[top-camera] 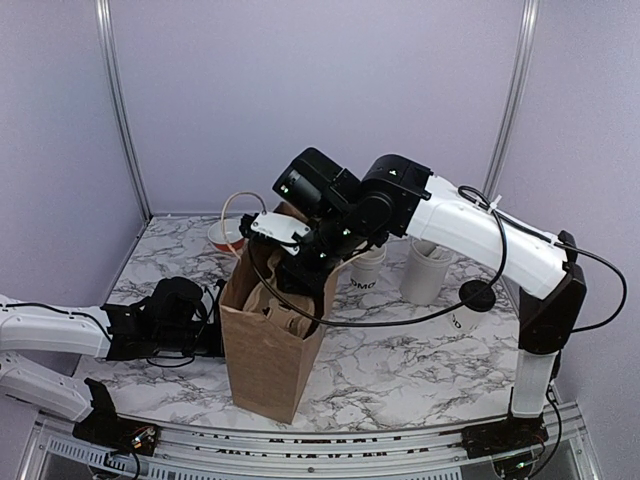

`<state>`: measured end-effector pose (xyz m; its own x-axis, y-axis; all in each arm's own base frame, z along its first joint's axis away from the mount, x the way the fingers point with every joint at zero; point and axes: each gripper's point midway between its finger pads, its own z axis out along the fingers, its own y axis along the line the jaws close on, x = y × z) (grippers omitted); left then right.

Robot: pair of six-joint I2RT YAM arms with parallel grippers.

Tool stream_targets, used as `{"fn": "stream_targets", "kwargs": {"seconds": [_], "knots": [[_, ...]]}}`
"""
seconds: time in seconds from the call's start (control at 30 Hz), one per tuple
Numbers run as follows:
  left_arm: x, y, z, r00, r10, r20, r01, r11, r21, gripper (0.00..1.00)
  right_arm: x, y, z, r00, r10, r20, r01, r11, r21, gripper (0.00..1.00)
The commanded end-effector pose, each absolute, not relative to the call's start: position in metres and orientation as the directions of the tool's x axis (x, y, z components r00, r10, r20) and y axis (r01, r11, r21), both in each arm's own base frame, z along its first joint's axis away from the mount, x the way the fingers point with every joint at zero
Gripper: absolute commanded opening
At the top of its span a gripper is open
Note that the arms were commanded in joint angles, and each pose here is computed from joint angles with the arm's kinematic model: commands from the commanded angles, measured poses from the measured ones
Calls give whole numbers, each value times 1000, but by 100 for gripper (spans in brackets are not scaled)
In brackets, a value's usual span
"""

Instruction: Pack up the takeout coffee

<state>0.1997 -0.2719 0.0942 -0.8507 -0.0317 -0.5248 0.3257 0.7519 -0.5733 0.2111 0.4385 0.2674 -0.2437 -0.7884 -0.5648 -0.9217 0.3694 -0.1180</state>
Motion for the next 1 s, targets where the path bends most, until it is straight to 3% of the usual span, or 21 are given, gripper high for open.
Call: {"fn": "stream_targets", "kwargs": {"seconds": [0.0,0.23,0.7,0.97], "knots": [[200,-272,97,-843,-19,-538,338,759,-557,38,211,444,287,-227,-762,-606,-917,376,-130,43],[201,-271,98,-843,-20,-538,337,760,-556,38,212,444,289,-225,-758,-612,-915,380,-134,53],[202,-272,103,-838,-22,-545,343,756,-558,38,214,446,304,-220,-735,-642,-909,393,-138,56],[204,-270,113,-824,-18,-567,357,760,-543,39,218,448,326,-208,-687,-696,-898,417,-143,68]]}}
